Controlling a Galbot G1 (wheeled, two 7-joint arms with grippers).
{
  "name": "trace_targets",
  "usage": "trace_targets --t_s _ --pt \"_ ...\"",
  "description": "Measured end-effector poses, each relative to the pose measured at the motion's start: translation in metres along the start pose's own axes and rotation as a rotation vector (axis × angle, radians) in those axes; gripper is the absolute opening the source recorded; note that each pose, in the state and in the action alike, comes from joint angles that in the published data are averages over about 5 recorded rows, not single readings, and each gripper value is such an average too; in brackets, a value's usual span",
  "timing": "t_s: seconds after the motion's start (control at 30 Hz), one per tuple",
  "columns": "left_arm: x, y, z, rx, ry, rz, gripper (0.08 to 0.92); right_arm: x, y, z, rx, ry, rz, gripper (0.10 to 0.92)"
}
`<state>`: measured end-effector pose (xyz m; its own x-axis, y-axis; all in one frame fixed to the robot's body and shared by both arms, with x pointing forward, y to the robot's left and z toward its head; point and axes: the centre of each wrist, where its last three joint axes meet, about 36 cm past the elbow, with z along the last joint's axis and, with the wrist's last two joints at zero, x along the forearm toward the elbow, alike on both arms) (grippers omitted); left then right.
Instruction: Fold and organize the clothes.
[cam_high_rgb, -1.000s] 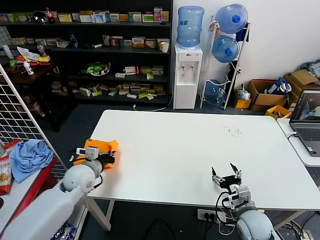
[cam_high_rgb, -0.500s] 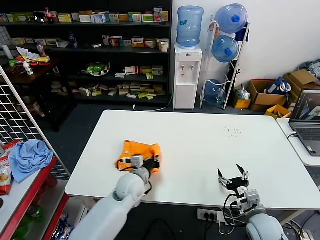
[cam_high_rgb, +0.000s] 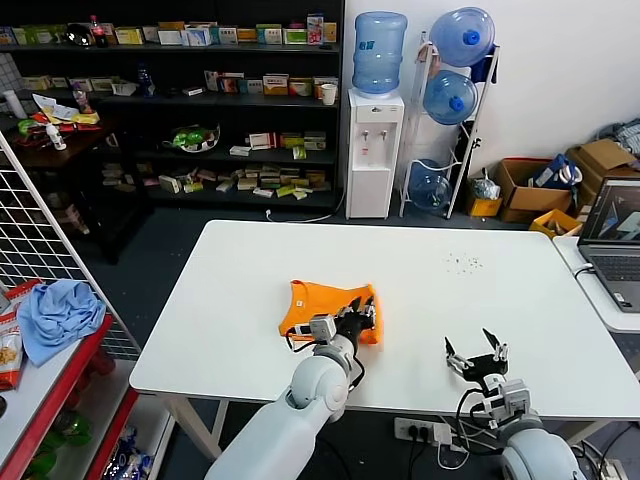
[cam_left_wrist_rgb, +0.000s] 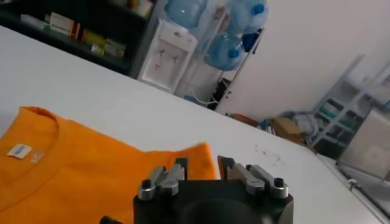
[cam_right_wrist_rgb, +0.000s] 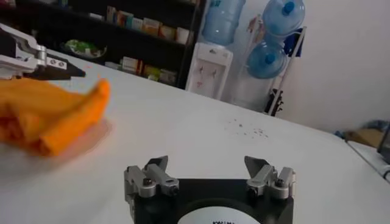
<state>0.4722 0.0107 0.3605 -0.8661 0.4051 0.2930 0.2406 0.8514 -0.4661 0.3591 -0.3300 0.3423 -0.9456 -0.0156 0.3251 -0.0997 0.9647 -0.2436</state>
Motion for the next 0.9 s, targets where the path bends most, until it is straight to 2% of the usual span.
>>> trace_targets --t_s 0.2,0.33,0.43,0.63,0.9 --pt "0.014 0.021 0.003 0.001 -0.12 0.044 0.607 -0.001 0.002 -0.003 -0.003 -0.021 0.003 0.823" --pt "0.033 0.06 0.002 -0.061 -0.2 0.036 0.72 -0.001 0.001 -0.004 -0.009 -0.04 0.005 0.823" --pt "0.053 0.096 0.006 -0.138 -0.241 0.01 0.79 -0.003 -0.001 -0.004 -0.016 -0.054 0.008 0.823" --pt "0.093 0.153 0.018 -0.302 -0.275 -0.053 0.822 -0.008 -0.004 -0.002 -0.04 -0.075 0.019 0.823" --pt "0.121 0.193 0.023 -0.489 -0.314 -0.124 0.823 -0.013 -0.003 -0.004 -0.072 -0.106 0.026 0.823"
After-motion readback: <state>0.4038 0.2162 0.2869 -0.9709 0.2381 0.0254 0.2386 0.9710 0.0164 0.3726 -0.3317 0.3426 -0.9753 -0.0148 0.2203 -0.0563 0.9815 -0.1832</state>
